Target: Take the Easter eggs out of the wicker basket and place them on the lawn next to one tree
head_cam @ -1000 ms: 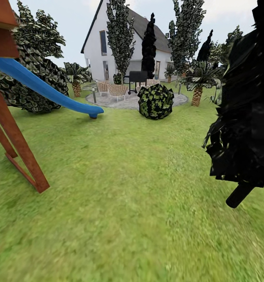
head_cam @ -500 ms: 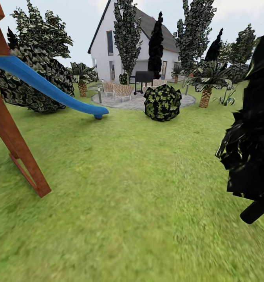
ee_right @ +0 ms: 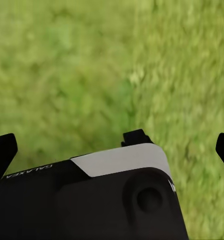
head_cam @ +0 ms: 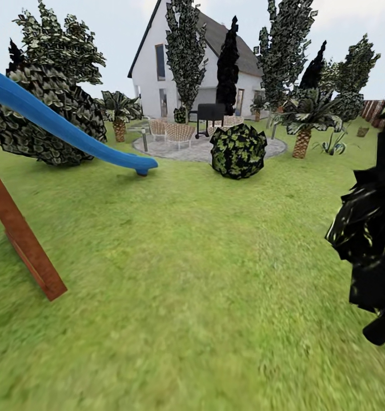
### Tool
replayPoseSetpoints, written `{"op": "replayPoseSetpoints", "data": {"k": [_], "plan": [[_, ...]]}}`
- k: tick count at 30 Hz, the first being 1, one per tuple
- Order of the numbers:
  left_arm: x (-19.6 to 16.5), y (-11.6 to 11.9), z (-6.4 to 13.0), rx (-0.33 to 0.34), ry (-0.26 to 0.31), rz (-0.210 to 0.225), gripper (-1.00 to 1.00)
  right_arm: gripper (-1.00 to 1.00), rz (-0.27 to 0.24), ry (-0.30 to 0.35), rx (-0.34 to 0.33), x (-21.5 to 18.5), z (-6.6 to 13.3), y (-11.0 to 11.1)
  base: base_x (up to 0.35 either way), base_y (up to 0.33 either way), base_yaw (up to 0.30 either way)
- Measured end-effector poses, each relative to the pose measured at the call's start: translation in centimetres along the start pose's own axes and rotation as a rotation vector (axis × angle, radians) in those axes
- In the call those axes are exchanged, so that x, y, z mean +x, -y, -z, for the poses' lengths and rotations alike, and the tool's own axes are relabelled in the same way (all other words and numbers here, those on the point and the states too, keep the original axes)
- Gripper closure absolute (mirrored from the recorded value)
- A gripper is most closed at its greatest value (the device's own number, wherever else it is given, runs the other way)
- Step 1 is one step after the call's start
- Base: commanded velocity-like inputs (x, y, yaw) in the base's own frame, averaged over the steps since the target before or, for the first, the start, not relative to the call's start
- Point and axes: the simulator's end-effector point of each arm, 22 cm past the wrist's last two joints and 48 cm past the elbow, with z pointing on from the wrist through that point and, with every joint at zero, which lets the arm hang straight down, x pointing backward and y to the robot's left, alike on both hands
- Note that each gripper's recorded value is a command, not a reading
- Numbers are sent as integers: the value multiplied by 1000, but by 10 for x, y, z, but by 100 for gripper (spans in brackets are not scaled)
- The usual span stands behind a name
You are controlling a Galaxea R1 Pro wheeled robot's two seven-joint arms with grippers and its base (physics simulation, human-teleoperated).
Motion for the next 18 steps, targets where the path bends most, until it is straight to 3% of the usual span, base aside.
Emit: {"op": "replayPoseSetpoints", "data": {"k": [18], "plan": [[0,0,0,0,0,0,-100,-100,3,-1,-1,0,0,0,330,0,0]]}}
